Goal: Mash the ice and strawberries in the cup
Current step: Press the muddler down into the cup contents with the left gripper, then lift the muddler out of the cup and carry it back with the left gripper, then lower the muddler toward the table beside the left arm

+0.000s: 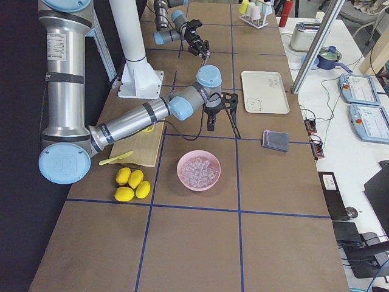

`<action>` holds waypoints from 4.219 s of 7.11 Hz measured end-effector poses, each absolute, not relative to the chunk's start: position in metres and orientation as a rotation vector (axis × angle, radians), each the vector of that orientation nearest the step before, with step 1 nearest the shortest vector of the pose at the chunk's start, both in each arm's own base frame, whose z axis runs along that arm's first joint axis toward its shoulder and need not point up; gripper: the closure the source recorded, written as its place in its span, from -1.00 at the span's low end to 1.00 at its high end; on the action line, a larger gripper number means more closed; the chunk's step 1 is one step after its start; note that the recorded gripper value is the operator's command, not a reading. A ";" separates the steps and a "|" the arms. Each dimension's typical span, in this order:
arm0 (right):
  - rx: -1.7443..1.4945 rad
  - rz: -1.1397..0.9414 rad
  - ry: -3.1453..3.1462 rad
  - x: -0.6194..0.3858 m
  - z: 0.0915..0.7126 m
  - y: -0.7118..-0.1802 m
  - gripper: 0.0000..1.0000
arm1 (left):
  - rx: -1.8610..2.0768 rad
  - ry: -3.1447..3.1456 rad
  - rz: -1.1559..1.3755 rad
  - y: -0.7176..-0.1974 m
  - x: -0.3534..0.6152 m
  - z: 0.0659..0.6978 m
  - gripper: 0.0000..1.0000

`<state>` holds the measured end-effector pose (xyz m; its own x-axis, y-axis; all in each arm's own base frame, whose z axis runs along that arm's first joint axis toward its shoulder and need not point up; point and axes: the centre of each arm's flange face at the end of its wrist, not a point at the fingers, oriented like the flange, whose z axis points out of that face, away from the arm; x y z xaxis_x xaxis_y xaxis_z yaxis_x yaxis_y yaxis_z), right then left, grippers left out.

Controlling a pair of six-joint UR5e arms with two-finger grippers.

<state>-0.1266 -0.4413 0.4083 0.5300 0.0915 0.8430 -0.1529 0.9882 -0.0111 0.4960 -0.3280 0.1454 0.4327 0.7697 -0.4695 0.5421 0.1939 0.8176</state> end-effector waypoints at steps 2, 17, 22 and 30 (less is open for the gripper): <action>0.066 0.147 -1.001 -0.126 0.409 -0.441 -0.98 | 1.476 1.166 0.227 -0.348 0.472 0.132 1.00; 0.045 0.158 -0.989 -0.126 0.423 -0.441 -0.98 | 0.386 0.674 0.279 -0.485 0.177 0.483 0.91; 0.043 0.161 -0.986 -0.126 0.424 -0.440 -0.98 | 0.107 0.594 0.113 -0.477 0.150 0.620 0.92; 0.042 0.161 -0.987 -0.126 0.424 -0.440 -0.98 | -0.009 0.555 0.001 -0.488 0.156 0.678 0.85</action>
